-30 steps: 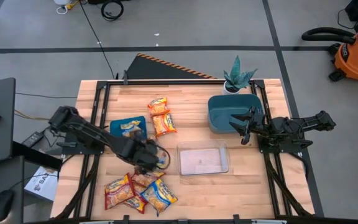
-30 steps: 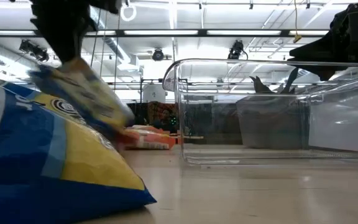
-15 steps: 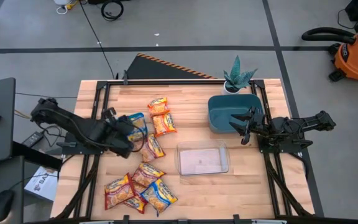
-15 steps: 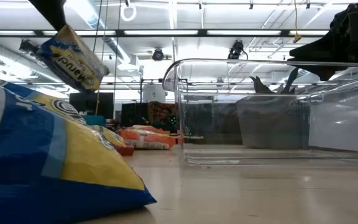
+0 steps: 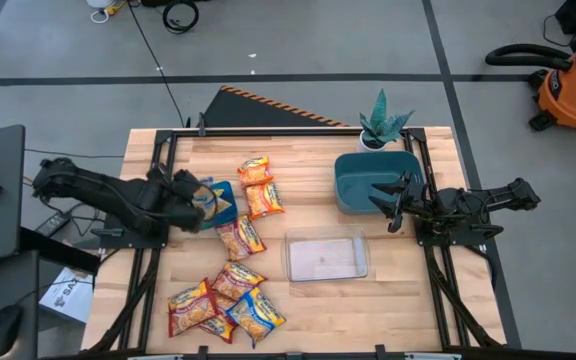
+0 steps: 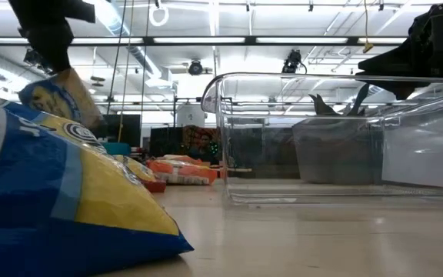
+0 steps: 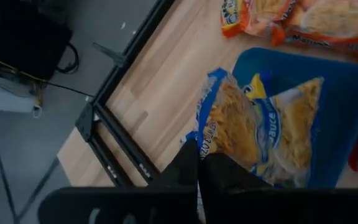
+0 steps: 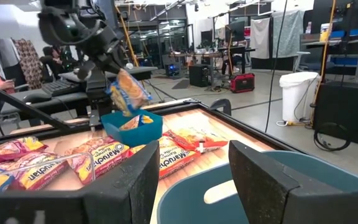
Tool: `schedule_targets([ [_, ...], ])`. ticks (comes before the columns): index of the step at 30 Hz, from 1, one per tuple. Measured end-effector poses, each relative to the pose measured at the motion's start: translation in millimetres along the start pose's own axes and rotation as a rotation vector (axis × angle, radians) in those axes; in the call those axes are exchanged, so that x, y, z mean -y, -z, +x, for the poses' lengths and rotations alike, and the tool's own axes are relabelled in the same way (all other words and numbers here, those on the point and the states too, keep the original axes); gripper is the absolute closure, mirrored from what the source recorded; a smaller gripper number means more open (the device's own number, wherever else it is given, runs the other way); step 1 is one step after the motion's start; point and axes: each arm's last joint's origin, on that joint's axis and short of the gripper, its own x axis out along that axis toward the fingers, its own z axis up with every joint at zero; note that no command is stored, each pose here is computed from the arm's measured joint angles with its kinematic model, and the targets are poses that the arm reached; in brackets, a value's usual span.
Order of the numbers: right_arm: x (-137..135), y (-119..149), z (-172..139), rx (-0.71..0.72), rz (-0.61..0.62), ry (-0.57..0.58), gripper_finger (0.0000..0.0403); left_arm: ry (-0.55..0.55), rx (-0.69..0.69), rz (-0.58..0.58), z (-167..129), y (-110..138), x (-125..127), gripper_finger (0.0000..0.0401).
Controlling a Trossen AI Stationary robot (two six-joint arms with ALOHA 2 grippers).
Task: Sort Maruchan noodles
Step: Put the blue noodle pack into the blue bin
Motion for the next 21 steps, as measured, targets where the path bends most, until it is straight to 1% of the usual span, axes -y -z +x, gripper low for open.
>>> schedule_targets([
  [7,0.0,0.1,0.0,0.000,0.000,0.000,0.0204,0.039,0.041,-0.138,17.7,-3.0,-9.0,0.0399],
  [9,0.0,0.0,0.0,0.000,0.000,0.000,0.0204,0.066,-0.007,-0.153,25.7,2.7,-9.0,0.0399],
  [14,0.0,0.1,0.0,0.000,0.000,0.000,0.0204,0.107,-0.185,-0.134,44.3,20.1,-6.7,0.0398],
  [18,0.0,0.1,0.0,0.000,0.000,0.000,0.0204,0.162,-0.280,-0.127,50.6,26.8,-3.9,0.0388],
  [21,0.0,0.0,0.0,0.000,0.000,0.000,0.0204,0.195,-0.324,-0.099,52.7,30.7,-2.3,0.0379],
])
